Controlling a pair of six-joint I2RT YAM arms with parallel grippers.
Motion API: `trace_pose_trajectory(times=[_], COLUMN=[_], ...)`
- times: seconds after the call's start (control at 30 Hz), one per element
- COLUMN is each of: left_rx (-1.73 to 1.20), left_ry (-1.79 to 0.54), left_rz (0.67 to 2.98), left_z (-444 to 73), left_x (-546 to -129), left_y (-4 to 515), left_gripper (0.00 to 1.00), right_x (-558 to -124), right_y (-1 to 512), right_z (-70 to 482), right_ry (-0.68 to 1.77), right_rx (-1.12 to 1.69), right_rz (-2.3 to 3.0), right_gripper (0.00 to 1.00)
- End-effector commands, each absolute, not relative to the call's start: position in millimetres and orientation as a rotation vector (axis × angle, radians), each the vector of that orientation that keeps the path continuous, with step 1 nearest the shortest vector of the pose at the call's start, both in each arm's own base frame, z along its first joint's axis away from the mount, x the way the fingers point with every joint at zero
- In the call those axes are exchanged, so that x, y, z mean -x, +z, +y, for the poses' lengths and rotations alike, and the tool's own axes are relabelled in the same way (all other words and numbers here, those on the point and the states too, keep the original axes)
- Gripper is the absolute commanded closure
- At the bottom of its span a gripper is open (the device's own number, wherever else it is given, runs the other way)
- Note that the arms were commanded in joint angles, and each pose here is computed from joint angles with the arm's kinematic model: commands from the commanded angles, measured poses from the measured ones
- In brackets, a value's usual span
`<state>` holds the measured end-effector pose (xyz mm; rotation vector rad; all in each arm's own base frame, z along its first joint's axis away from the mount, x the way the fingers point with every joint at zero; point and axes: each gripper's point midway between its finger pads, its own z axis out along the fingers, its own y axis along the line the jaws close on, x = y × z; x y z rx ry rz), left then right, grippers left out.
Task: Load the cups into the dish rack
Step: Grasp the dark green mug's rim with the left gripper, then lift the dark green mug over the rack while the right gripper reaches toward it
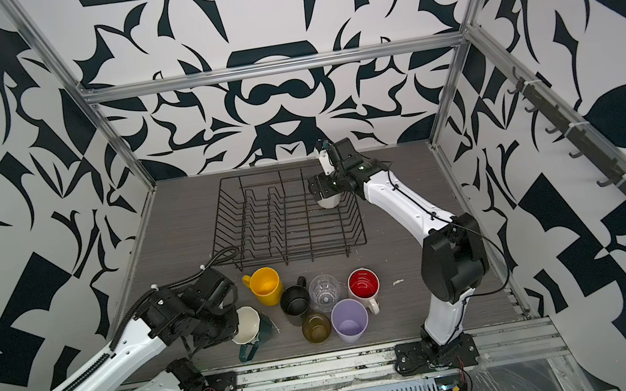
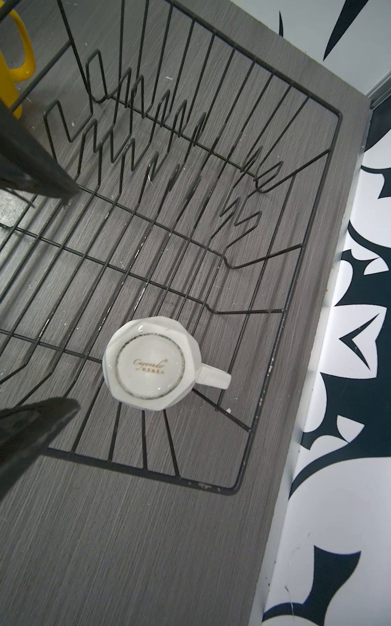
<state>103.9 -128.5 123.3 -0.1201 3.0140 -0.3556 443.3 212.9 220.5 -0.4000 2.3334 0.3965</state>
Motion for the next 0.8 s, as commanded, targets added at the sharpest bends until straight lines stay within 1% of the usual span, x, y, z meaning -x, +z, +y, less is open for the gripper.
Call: trace_pose_trajectory(times=[0.0,0.07,0.27,0.43,0.57,0.67,0.77], left_rx=[0.057,0.023,-0.093,-0.207,-0.262,-0.278,-0.258], left_ry=[-0.419,-0.474,-0.505,-0.498,-0.576,-0.659,-0.825], left_rz=[2.938,2.88,2.7,2.544,2.367,2.297,2.256], left_z=[-125.1,-126.1,-122.4,-136.1,-155.9,-167.4,-179.4], left_x=[-103.6,-105.7,-119.7,-147.4,-175.7,-196.1,-218.2], left_y=[160.6,180.6,238.0,270.9,301.5,308.7,303.0], left_gripper=[1.0,1.0,1.0,1.0,1.0,1.0,1.0], right_x=[-445.7,-443.2,-430.2,-415.2,-397.0,-381.0,-367.7], right_y=[242.6,248.2,282.3,312.3,331.9,347.5,360.5], right_z=[217.7,223.1,237.7,243.8,247.9,252.3,250.8], right_ry=[0.447,0.495,0.661,0.758,0.851,0.964,1.116], right_rx=[0.388,0.393,0.398,0.419,0.447,0.478,0.482], right_rz=[2.27,2.256,2.157,2.065,1.992,1.92,1.852], right_gripper=[0.06,0.06,0.06,0.06,0.06,0.06,0.06])
